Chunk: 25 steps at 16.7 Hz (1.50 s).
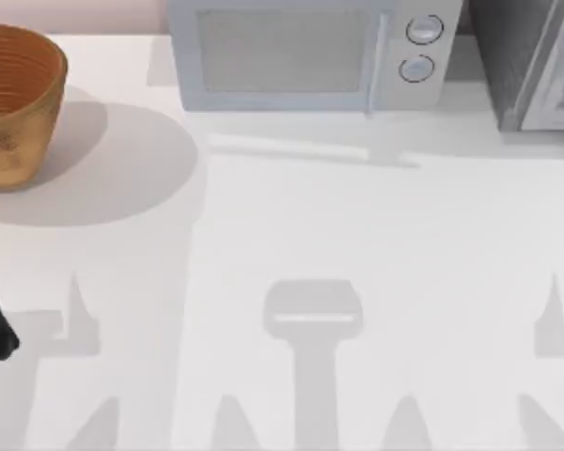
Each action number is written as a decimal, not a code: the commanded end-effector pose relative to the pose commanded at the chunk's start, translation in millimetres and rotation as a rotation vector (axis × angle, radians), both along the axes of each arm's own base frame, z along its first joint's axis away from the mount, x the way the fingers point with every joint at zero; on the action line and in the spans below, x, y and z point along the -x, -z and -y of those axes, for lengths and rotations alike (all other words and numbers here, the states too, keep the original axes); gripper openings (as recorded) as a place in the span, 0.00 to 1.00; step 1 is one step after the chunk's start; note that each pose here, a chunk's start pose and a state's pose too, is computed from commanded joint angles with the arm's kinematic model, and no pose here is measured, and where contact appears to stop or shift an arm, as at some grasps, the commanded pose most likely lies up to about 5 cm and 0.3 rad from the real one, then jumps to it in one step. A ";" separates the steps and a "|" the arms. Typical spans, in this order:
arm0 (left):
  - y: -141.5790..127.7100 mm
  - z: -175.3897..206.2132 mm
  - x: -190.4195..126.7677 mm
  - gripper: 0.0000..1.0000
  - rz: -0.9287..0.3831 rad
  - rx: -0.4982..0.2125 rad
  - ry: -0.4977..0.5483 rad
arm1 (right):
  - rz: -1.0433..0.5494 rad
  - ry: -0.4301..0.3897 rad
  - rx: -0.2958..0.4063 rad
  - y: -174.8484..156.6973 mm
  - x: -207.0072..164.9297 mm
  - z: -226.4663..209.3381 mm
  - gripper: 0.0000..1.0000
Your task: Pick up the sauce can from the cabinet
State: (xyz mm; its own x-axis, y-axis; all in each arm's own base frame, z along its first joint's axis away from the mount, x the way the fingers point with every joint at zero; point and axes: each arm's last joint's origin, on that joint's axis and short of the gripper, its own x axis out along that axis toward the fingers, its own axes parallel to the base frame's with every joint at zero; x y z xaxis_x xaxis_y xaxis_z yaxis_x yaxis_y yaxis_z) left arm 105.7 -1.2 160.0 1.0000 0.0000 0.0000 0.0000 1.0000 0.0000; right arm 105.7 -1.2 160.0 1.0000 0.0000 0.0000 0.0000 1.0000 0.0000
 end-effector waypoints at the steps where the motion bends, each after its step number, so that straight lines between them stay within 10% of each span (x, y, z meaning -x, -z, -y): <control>1: 0.0 0.0 0.0 1.00 0.000 0.000 0.000 | 0.000 0.000 0.000 0.0 0.0 0.0 1.00; 7: 0.0 0.0 0.0 1.00 0.000 0.000 0.000 | -0.022 0.010 0.000 -39.6 -1.4 -1.1 1.00; 19: 0.0 0.0 0.0 1.00 0.000 0.000 0.000 | -0.019 -0.001 0.004 -280.2 -84.2 -25.7 1.00; 25: 0.0 0.0 0.0 1.00 0.000 0.000 0.000 | 0.000 -0.001 0.000 -341.7 -138.1 -44.1 1.00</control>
